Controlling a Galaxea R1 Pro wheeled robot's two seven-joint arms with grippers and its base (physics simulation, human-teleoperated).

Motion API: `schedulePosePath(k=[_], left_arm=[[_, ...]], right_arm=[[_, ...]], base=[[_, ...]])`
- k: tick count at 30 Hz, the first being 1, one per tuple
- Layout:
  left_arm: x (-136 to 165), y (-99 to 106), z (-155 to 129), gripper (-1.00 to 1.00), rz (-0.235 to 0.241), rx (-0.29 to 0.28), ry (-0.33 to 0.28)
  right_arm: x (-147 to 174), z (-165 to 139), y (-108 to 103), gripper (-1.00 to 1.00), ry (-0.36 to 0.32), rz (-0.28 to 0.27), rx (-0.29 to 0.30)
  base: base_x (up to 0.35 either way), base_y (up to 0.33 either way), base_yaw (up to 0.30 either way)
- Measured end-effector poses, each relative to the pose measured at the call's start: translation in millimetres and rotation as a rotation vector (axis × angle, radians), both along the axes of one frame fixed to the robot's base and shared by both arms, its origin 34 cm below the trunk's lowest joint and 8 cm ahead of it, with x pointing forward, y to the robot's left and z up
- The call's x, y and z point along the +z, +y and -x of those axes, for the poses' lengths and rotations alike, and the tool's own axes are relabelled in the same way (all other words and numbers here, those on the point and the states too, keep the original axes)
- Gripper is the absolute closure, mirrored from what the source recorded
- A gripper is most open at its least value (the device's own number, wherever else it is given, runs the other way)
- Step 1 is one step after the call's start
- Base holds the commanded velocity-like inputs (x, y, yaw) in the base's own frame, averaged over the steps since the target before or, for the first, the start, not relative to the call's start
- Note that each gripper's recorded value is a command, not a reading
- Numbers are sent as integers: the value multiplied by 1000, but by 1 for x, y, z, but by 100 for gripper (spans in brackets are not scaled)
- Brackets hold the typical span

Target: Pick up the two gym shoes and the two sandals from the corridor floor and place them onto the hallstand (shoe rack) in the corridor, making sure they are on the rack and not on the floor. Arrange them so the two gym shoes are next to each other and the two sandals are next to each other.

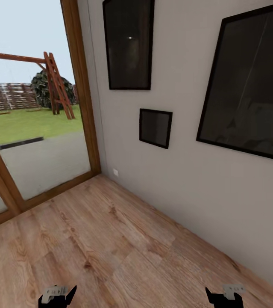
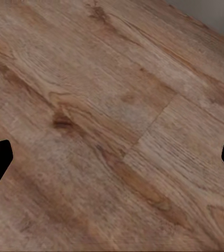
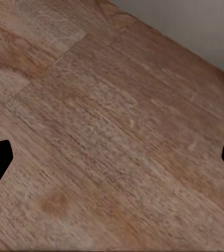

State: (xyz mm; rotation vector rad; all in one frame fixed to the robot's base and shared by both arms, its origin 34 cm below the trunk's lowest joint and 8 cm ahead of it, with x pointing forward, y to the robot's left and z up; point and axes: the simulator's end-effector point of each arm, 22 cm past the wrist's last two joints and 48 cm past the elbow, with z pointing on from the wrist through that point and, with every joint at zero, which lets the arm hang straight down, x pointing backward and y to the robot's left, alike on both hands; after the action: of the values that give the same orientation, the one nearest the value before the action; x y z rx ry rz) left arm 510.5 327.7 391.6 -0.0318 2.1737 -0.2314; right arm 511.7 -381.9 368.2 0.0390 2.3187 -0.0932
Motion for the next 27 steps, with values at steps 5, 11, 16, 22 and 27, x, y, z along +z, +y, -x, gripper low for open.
schedulePosePath(k=[5, 11, 16, 22, 27], left_arm=[[1, 0, 0, -100, 0, 0, -2], [2, 0, -1, -100, 0, 0, -4], [2, 0, -1, -100, 0, 0, -6], [3, 0, -2, -100, 0, 0, -8], [4, 0, -2, -100, 0, 0, -10]], right_arm=[[1, 0, 0, -100, -2, 0, 0], [2, -1, 0, -100, -4, 0, 0], [2, -2, 0, -100, -6, 0, 0], [3, -2, 0, -100, -8, 0, 0], [4, -3, 0, -100, -10, 0, 0]], base=[[0, 0, -258], [0, 0, -258], [0, 0, -258], [0, 0, -258], [0, 0, -258]])
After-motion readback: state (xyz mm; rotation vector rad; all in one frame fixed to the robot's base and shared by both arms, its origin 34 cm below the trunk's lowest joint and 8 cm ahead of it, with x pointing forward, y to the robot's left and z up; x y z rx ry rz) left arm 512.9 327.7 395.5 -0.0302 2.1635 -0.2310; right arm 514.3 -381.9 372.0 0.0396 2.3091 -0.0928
